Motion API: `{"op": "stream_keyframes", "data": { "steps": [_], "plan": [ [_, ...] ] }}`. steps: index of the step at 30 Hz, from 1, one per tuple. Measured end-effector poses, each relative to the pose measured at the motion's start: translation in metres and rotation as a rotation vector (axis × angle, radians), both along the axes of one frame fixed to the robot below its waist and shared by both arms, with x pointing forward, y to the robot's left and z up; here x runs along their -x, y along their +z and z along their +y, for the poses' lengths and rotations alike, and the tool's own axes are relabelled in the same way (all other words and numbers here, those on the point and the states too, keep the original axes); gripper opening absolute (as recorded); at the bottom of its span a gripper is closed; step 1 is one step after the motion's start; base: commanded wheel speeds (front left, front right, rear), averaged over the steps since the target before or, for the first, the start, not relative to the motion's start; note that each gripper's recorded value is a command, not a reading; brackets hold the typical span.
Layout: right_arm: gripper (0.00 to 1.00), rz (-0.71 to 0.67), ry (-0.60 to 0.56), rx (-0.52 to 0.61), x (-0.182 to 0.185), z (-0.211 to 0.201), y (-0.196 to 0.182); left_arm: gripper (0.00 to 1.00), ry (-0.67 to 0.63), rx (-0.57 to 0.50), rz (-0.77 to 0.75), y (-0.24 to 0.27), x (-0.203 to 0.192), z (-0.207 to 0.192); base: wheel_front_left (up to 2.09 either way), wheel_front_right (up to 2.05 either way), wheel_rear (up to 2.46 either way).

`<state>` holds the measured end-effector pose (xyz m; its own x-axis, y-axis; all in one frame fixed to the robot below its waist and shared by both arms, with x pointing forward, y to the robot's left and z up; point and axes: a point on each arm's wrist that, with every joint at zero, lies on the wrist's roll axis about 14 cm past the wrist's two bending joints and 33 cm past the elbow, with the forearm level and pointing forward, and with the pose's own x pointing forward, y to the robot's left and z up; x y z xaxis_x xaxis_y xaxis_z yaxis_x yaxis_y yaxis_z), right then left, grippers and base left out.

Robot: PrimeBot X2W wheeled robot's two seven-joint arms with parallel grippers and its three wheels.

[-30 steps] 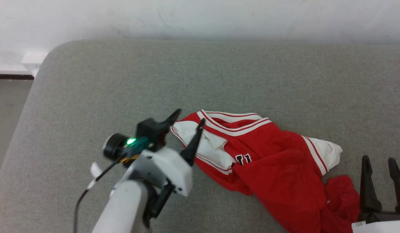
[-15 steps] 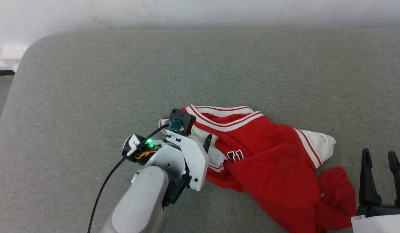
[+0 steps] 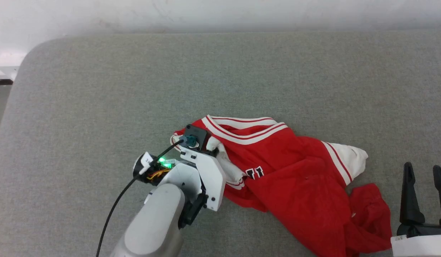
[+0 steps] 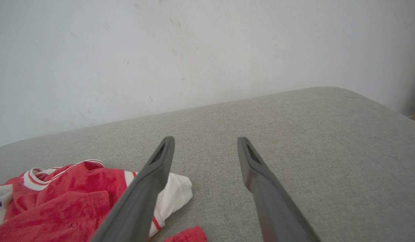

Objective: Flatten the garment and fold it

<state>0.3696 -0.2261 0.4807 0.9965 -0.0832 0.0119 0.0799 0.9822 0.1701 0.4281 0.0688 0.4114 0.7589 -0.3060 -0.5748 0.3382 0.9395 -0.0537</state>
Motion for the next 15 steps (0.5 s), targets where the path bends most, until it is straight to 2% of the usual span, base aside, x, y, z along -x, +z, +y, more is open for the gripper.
{"op": "stream_keyframes", "data": {
  "steps": [3,7,9,10,12,15],
  "plan": [
    [1.00,-0.010,0.013,-0.002,0.000,0.004,0.003,0.00,0.023,0.063,-0.099,0.027,-0.008,0.000,0.00,0.00,0.00],
    [1.00,-0.027,0.030,-0.001,0.001,0.009,0.009,0.00,0.084,0.216,-0.276,0.086,-0.019,0.007,0.00,0.00,0.00],
    [1.00,-0.028,0.033,0.000,0.002,0.010,0.009,0.00,0.103,0.259,-0.306,0.098,-0.018,0.010,0.00,0.00,0.00],
    [1.00,-0.027,0.041,0.001,0.004,0.012,0.009,0.00,0.147,0.323,-0.341,0.110,-0.009,0.021,0.00,0.00,0.00],
    [1.00,-0.026,0.053,0.001,0.004,0.016,0.009,0.00,0.206,0.376,-0.330,0.107,0.005,0.037,0.00,0.00,0.00],
    [1.00,-0.027,0.068,-0.001,0.001,0.020,0.010,0.00,0.322,0.364,-0.255,0.075,0.033,0.075,0.00,0.00,0.00]
  ]
}}
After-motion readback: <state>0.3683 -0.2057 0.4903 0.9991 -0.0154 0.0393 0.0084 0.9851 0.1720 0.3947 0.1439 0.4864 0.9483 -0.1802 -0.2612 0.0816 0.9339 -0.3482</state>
